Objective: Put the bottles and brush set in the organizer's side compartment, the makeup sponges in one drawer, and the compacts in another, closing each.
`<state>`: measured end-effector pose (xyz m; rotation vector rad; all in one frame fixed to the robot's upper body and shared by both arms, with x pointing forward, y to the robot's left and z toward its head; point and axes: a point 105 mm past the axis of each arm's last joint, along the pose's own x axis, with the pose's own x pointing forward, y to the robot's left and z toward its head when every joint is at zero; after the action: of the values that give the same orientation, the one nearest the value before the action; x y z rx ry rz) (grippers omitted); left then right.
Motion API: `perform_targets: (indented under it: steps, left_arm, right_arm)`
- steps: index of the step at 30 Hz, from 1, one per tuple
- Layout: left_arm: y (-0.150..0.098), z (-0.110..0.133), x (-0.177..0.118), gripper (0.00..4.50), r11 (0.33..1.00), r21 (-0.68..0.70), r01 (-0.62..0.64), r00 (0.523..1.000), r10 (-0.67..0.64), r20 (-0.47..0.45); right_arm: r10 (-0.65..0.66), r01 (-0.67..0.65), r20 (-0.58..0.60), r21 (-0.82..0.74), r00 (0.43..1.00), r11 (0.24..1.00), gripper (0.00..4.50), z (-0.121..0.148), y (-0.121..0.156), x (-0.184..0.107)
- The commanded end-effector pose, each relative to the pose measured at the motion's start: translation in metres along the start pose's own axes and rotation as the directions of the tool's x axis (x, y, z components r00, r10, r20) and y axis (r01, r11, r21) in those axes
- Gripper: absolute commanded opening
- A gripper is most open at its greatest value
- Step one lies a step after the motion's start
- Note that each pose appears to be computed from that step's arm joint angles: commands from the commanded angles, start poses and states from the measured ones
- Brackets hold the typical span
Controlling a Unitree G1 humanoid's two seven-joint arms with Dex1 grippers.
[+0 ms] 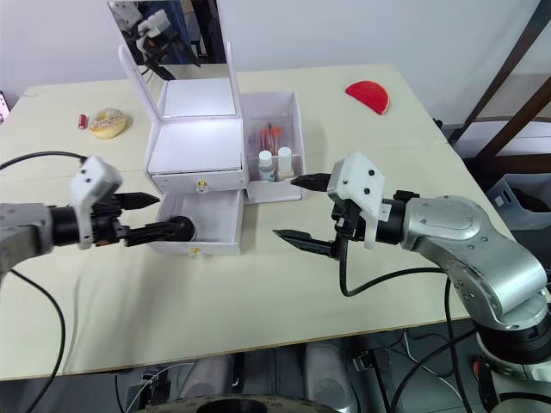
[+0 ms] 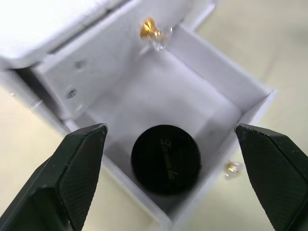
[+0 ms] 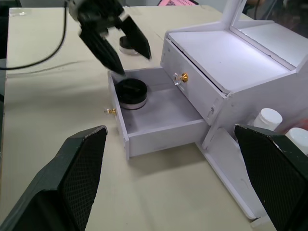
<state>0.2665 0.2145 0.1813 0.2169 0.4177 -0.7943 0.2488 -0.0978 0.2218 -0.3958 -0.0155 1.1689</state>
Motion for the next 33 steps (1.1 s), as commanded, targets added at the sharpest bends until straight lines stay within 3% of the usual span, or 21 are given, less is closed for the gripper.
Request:
perform_targets:
  steps: [1, 5, 9, 14, 20, 24, 33]
  left_arm:
    - [0.007, 0.011, -0.036, 4.45, 0.997, 0.006, -0.076, 0.993, 0.075, 0.09]
    - [0.019, 0.003, -0.068, 4.45, 0.984, -0.032, -0.174, 0.977, 0.176, 0.123]
    - [0.027, -0.022, -0.096, 4.45, 0.967, -0.061, -0.249, 0.965, 0.253, 0.073]
    - [0.019, -0.049, -0.105, 4.45, 0.961, -0.024, -0.276, 0.961, 0.276, 0.007]
    - [0.05, -0.087, -0.159, 4.45, 0.853, -0.036, -0.521, 0.854, 0.521, -0.008]
    - [0.052, -0.095, -0.165, 4.45, 0.831, -0.043, -0.554, 0.832, 0.555, 0.003]
    - [0.048, -0.096, -0.158, 4.45, 0.846, -0.03, -0.532, 0.846, 0.533, 0.0]
  right_arm:
    - [-0.031, 0.031, -0.005, -0.041, 1.0, 0.999, 4.5, 0.004, -0.008, -0.011]
    - [-0.076, 0.075, -0.053, -0.021, 0.996, 0.997, 4.5, -0.01, -0.019, -0.027]
    - [-0.108, 0.11, -0.094, 0.009, 0.99, 0.994, 4.5, -0.029, -0.025, -0.047]
    - [-0.201, 0.207, -0.148, 0.026, 0.968, 0.978, 4.5, -0.056, -0.039, -0.084]
    - [-0.299, 0.327, -0.288, 0.054, 0.91, 0.943, 4.5, -0.093, -0.047, -0.147]
    - [-0.316, 0.344, -0.273, 0.063, 0.909, 0.937, 4.5, -0.095, -0.046, -0.153]
    - [-0.323, 0.348, -0.264, 0.056, 0.909, 0.936, 4.5, -0.095, -0.047, -0.152]
